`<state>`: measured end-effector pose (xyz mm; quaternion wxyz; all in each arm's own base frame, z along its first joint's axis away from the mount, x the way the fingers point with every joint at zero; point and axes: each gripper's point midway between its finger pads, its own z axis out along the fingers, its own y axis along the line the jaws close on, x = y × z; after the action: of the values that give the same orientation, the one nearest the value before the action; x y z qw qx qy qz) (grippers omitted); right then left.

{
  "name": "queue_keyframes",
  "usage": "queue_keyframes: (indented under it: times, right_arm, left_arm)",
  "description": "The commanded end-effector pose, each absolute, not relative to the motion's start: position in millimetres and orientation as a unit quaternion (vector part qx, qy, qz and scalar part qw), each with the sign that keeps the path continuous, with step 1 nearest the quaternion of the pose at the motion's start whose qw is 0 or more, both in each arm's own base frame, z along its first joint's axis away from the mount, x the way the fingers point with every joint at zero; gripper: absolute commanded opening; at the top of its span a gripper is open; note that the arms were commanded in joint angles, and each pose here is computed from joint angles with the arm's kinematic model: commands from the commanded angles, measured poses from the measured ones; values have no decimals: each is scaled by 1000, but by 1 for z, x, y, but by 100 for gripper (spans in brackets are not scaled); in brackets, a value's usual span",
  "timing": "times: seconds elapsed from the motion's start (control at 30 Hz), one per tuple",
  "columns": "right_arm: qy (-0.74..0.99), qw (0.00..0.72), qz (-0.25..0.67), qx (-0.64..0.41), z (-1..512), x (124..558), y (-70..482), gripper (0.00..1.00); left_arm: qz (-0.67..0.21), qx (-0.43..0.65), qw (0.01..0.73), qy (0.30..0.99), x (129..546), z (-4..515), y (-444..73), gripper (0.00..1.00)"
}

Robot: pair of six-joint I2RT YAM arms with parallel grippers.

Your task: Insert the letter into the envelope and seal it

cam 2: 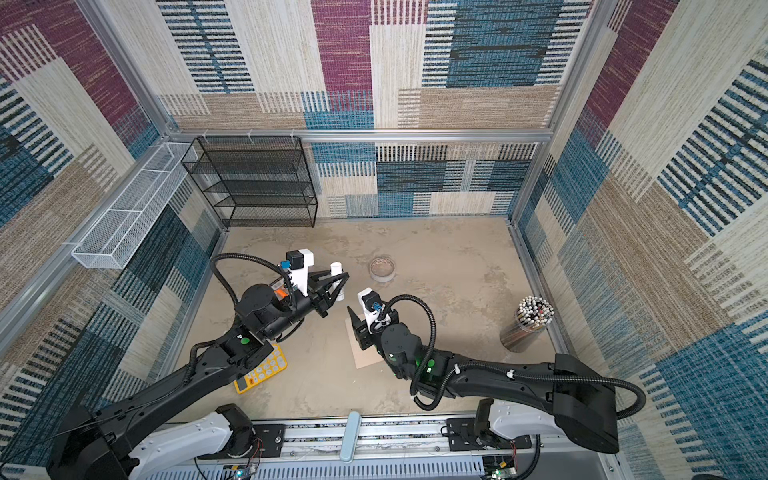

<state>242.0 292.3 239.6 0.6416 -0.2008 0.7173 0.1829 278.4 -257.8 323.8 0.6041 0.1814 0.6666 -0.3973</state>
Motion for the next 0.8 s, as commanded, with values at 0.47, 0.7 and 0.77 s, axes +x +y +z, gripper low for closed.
queue_keyframes:
  times: [0.47, 0.7, 0.77]
  right_arm:
    - [866, 475, 135, -76, 190, 326, 185, 61]
    - [898, 403, 158, -79, 174, 340, 202, 62]
    - [899, 398, 165, -75, 173, 342, 203, 62]
  left_arm:
    - [-415, 271, 565, 660, 247, 262, -270, 0]
    - [-408, 304, 589, 628, 236, 248, -273, 0]
    - [-407, 310, 595, 620, 233, 246, -273, 0]
